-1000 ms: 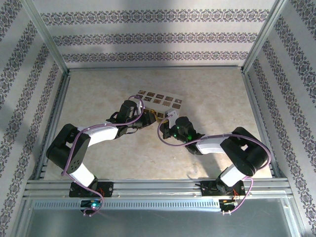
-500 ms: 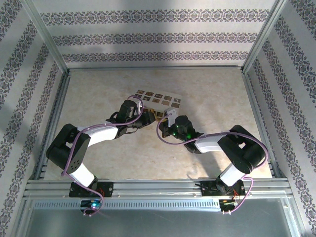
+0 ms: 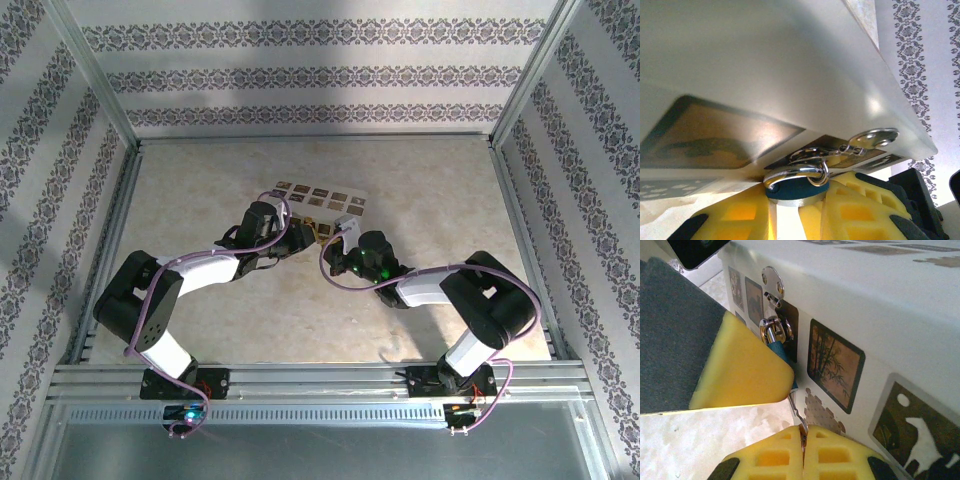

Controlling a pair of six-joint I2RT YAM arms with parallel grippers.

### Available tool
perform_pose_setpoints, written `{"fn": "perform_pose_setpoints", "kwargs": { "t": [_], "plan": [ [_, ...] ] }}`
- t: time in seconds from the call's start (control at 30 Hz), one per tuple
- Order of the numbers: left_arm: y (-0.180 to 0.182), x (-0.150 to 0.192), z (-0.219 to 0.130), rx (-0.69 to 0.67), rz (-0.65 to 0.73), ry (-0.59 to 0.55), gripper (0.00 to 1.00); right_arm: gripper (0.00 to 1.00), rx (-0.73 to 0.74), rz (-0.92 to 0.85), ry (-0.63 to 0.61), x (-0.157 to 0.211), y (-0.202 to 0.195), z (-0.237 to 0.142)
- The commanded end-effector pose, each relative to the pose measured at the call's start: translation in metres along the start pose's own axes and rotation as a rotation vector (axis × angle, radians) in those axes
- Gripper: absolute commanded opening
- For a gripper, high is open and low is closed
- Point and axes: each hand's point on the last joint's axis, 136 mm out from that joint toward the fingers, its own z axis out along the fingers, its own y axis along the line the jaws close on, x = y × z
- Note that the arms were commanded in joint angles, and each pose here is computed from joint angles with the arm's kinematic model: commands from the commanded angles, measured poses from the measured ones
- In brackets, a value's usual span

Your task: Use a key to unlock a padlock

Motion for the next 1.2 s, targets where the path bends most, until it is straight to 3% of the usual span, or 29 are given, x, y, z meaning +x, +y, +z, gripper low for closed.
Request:
{"fn": "perform_pose_setpoints", "kwargs": {
  "t": [0.0,0.8,1.17],
  "plan": [
    [-0.032,0.015,-0.003,0.112,0.020,0.085,0.23,0.02,-0.076,-0.051,-0.213,-0.065,0.022,0.005],
    [-0.035,0.020,-0.001,0.127,0.007,0.096,0.23,0.02,-0.177,-0.067,-0.339,-0.113,0.045,0.006],
    [-0.030,0.022,0.003,0.134,-0.011,0.097,0.23,0.01,-0.165,-0.012,-0.326,-0.104,0.040,0.009]
  ]
}}
